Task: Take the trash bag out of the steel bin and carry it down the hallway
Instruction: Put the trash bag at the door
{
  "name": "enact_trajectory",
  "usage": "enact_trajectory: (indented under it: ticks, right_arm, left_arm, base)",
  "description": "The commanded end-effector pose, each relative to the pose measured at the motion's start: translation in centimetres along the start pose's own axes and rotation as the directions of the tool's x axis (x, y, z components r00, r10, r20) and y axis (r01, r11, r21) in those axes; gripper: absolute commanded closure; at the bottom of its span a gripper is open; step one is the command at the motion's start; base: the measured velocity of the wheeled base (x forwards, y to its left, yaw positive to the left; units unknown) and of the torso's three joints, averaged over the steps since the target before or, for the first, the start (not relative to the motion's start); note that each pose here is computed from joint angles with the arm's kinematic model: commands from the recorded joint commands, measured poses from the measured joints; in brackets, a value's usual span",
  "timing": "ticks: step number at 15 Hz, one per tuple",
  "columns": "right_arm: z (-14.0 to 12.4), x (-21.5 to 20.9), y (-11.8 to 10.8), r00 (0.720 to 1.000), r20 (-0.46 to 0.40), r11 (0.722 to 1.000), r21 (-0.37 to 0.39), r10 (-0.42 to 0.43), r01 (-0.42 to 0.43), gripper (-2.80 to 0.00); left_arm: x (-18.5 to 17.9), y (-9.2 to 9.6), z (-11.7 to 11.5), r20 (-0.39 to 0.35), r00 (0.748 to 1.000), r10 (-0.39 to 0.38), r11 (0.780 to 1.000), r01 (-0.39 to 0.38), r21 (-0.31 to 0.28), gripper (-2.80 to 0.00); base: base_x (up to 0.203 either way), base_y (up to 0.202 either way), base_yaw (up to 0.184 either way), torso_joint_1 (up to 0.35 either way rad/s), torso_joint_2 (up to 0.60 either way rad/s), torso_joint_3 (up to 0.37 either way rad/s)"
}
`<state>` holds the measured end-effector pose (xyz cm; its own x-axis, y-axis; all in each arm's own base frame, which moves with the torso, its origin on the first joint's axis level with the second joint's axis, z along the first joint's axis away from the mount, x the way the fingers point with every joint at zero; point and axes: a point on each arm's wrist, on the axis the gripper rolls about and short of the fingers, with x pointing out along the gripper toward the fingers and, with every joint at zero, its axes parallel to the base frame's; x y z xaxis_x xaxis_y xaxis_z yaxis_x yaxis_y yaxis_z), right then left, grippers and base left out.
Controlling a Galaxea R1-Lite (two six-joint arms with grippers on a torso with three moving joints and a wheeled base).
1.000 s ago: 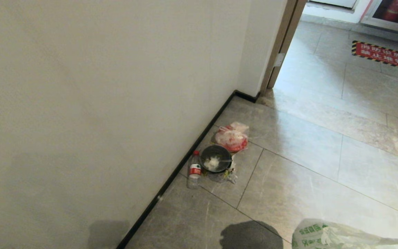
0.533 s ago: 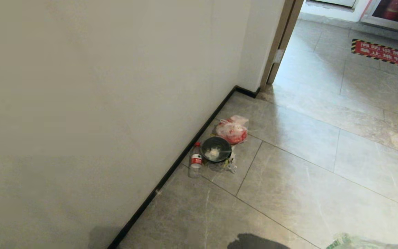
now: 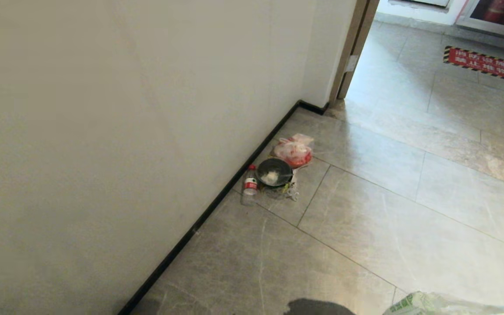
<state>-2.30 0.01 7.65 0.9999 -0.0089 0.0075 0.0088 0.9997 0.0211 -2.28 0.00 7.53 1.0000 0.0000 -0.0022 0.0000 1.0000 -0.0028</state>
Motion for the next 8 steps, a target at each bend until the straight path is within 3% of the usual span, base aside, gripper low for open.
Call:
enact_trajectory:
  ticks: [1,4,8]
  right_arm:
    - [-0.01,0.00,0.00,1.000,-0.001,1.000,-0.001,0.000,0.000,0.00]
    - [0.00,0.00,0.00,1.000,0.000,1.000,0.002,-0.002,0.002,0.00]
    - [0.00,0.00,0.00,1.000,0.000,1.000,0.002,0.000,0.000,0.00]
  left_arm:
    - [0.00,0.00,-0.01,-0.001,1.000,0.000,1.000,0.000,0.000,0.00]
    - [0.00,0.00,0.00,0.001,1.000,0.001,1.000,-0.001,0.000,0.00]
    - [0.00,0.00,0.00,0.001,1.000,0.000,1.000,0.000,0.000,0.00]
  base:
    - [0.000,0.000,0.000,0.002,-0.20,-0.217]
    - [-0.004,-0.005,0.063,0.001,-0.23,-0.350]
    - [0.004,-0.018,0.168,0.018,-0.51,-0.379]
